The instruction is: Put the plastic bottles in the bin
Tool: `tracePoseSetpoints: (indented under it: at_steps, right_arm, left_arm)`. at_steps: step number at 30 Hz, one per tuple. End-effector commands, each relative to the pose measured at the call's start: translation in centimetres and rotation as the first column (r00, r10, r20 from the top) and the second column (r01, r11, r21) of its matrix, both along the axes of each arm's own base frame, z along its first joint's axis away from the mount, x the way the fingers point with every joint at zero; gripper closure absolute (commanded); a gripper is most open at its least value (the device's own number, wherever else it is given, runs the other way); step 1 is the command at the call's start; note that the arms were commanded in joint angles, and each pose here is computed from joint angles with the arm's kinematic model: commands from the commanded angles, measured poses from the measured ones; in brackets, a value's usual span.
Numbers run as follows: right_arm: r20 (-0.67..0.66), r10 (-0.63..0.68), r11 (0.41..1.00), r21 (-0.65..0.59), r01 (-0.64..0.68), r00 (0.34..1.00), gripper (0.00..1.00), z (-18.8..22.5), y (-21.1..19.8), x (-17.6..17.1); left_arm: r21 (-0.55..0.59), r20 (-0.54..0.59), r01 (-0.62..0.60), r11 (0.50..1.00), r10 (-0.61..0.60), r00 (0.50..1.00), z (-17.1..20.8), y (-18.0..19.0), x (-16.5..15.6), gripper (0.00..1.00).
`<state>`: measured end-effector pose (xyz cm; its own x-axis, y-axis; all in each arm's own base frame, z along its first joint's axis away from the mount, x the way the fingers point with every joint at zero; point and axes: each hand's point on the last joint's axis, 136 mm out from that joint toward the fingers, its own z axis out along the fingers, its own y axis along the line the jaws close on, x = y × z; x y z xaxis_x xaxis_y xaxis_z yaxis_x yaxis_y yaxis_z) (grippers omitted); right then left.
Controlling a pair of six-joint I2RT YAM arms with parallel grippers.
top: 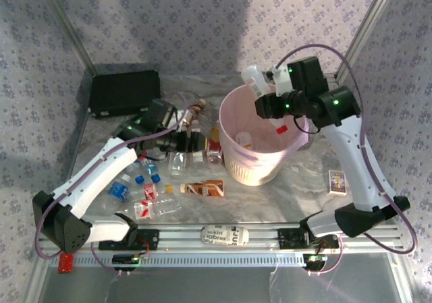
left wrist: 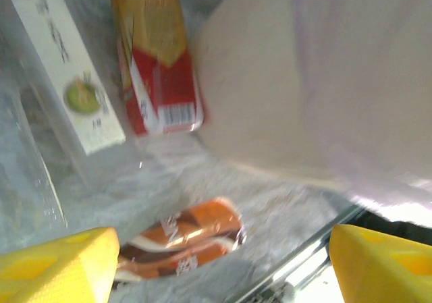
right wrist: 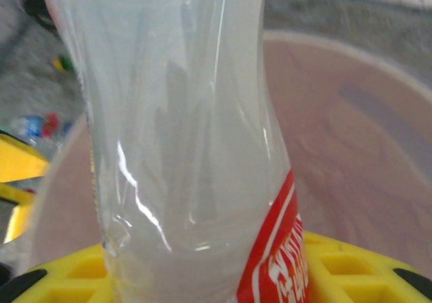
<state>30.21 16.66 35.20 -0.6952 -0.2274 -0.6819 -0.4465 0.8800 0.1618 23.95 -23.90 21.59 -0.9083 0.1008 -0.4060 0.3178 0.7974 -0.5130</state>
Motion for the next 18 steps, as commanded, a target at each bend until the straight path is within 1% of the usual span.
tracePoseSetpoints:
  at_steps: [1,3,5,7,10,12,16,18]
  right_arm:
    - [-0.068,-0.03,0.996,-0.083,0.024,0.997,0.51,-3.2,-0.7,-0.8]
    - [-0.114,-0.041,0.995,-0.09,0.031,0.993,0.51,-4.9,-0.8,-1.2]
    - [-0.136,-0.07,0.991,-0.122,0.054,0.988,0.51,-6.3,-1.4,-1.2]
    - [-0.149,-0.098,0.989,-0.124,0.08,0.984,0.5,-7.3,-1.7,-1.2]
    - [-0.159,-0.105,0.991,-0.094,0.091,0.982,0.47,-8.1,-1.4,-1.1]
    - [-0.168,-0.109,0.991,-0.092,0.094,0.98,0.46,-8.5,-1.3,-1.0]
    - [-0.181,-0.12,0.99,-0.1,0.103,0.976,0.38,-8.8,-1.5,-1.0]
    - [-0.176,-0.122,0.99,-0.098,0.106,0.977,0.3,-8.5,-1.6,-1.1]
  left_arm:
    - [0.043,0.043,0.173,0.984,-0.175,0.984,-1.5,-1.2,-2.6,0.2]
    - [0.079,0.052,0.243,0.967,-0.247,0.968,-3.1,-1.7,-4.1,0.21]
    - [0.098,0.046,0.294,0.951,-0.3,0.953,-4.2,-2.0,-5.3,0.22]
    - [0.107,0.043,0.344,0.933,-0.35,0.936,-5.0,-2.3,-6.5,0.23]
    - [0.091,0.015,0.394,0.915,-0.396,0.918,-6.1,-2.4,-7.9,0.25]
    - [0.098,-0.002,0.407,0.908,-0.408,0.913,-6.9,-2.3,-8.2,0.25]
    - [0.143,-0.027,0.429,0.892,-0.43,0.902,-8.6,-2.1,-8.2,0.22]
    - [0.158,-0.031,0.455,0.877,-0.456,0.89,-9.2,-2.3,-8.5,0.16]
